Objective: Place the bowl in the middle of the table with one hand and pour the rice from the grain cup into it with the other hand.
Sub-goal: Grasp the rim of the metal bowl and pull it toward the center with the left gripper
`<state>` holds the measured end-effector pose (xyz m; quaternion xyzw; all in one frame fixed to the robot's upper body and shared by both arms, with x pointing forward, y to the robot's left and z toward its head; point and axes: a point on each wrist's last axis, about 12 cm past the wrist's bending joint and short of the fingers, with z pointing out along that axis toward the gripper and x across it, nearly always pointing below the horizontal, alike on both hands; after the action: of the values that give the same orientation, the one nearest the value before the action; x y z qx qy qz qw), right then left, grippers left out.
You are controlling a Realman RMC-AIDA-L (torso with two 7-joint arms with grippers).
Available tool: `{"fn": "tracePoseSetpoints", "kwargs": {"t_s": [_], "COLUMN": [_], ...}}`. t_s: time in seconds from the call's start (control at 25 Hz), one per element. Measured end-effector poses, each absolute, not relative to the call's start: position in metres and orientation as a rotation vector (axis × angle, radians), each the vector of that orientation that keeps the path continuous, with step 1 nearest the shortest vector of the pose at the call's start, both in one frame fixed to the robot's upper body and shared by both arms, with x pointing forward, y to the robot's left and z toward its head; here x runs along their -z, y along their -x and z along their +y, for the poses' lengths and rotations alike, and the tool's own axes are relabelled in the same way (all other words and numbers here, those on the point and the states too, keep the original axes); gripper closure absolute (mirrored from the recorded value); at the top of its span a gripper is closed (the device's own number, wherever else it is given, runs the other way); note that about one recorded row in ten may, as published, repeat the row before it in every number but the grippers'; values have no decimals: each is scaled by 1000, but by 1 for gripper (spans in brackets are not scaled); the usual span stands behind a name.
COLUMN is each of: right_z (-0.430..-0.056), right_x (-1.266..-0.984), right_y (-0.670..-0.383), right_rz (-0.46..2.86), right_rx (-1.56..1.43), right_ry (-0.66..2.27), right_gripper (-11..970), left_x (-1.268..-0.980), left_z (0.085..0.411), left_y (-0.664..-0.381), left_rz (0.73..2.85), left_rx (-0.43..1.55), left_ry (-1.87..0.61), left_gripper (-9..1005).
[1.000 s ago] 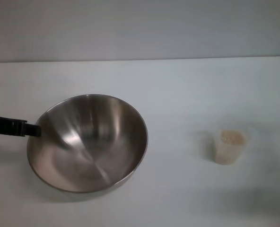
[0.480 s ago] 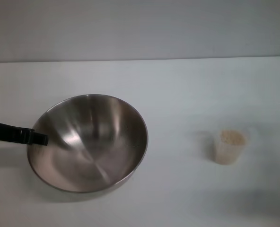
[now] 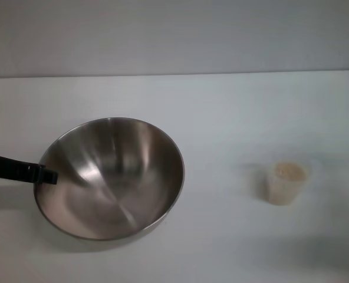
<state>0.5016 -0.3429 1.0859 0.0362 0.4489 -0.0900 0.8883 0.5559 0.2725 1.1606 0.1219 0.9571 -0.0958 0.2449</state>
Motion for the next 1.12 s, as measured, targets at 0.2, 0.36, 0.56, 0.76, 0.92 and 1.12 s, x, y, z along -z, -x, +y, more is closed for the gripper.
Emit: {"fn": "tracePoseSetpoints", "kwargs": {"t_s": [0.2,0.36,0.56,0.76,0.92,1.12], "right_z": [-343,-343,-344,-343,-343,-344], "right_x": [-1086,-1086,-1086,-1086,-1086,-1086], "right_y": [-501,-501,-500,-500,-500,-500], "right_rz": [933,931,930,927,927,927], "right_rx": [188,189,190,190,190,191], "right_ry": [-75,-75,-74,-73,-73,-73], "right_gripper": [431,431,430,429,431,430], "left_x": [-1160,-1159,-1157,-1158,-1158,-1159], "left_z": [271,270,266,265,264,264], "left_y": [-557,-557,-558,-559,-559,-562], "left_rz": [2610,2614,2615,2613,2613,2611], "left_rx": [266,263,259,260,261,274], "left_ry": [-357,-361,-384,-389,-391,-383], "left_gripper": [371,515,703,822,848,881]}}
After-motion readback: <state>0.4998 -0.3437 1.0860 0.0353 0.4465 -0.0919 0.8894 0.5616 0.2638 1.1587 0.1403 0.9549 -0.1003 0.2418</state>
